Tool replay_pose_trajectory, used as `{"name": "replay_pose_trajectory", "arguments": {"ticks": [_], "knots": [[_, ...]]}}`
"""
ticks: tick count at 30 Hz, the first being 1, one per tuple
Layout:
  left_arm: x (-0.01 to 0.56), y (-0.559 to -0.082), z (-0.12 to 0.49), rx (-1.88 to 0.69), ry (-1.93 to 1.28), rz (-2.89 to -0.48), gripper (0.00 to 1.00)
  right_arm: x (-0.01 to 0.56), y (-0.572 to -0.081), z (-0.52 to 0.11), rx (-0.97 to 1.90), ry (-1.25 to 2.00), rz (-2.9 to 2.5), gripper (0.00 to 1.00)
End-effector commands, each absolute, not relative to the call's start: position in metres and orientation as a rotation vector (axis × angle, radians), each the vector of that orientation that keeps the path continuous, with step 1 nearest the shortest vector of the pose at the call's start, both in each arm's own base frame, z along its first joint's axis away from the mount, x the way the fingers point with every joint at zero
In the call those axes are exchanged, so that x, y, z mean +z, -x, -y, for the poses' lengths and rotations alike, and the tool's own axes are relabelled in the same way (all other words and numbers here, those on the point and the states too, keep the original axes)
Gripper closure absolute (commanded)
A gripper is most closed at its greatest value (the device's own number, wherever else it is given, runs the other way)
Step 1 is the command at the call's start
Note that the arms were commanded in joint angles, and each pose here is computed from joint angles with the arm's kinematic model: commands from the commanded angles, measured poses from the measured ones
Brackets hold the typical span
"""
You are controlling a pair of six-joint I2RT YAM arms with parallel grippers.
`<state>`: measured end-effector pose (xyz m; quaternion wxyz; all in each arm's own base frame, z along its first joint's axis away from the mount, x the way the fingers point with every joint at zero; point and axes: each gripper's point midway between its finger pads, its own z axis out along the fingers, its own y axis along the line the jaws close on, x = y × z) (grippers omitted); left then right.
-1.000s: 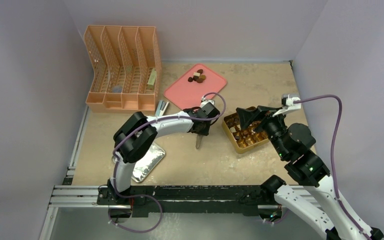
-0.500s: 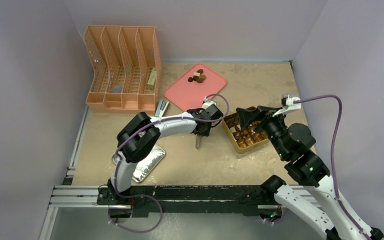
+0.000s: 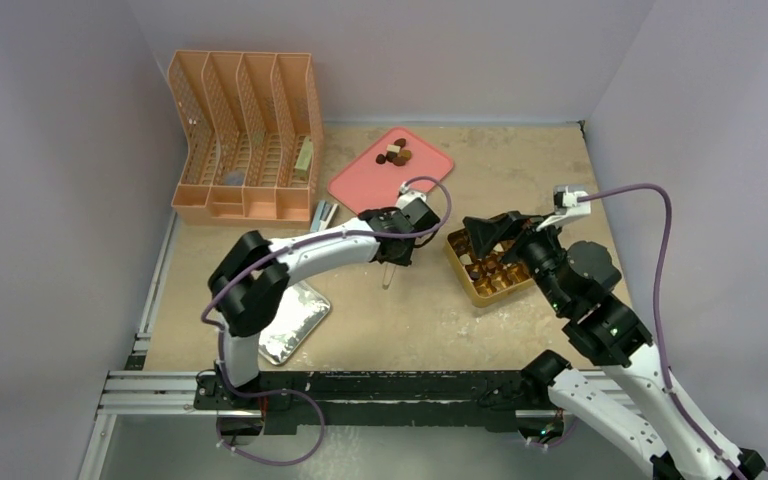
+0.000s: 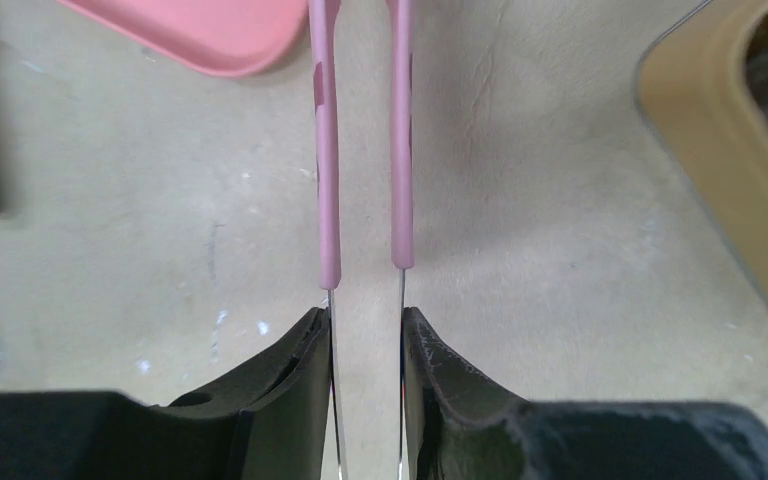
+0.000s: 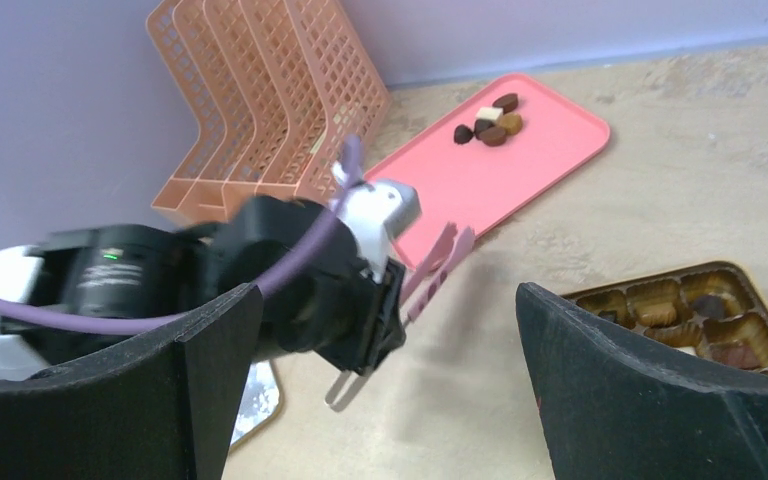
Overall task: Pack the chocolate
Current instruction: Adjust the clamp.
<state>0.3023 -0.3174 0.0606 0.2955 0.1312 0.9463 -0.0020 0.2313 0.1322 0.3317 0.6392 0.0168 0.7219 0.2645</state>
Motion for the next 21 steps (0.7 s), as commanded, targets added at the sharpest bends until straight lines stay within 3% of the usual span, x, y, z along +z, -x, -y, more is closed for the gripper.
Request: {"name": "replay_pose_trajectory", "arguments": {"ticks": [1,12,13,17,21], "knots": [[0.141,-0.312,0.310,-0.077,-0.291,-2.366,0.72,0.338,-0.235,-0.144,0.699,-0.090,-1.624,0.01],[0.195,-0.299,0.306,-0.228,-0.317,-2.284,0.72,0.330,-0.252,-0.157,0.735,-0.155,-1.656,0.04],[0.200,-0.297,0.308,-0.253,-0.333,-2.278,0.73,0.330,-0.253,-0.162,0.750,-0.137,-1.651,0.08],[0.223,-0.287,0.312,-0.353,-0.391,-2.236,0.73,0.328,-0.261,-0.182,0.821,-0.105,-1.646,0.47],[0.240,-0.274,0.318,-0.460,-0.474,-2.199,0.72,0.323,-0.273,-0.203,0.882,-0.079,-1.658,0.71]]}}
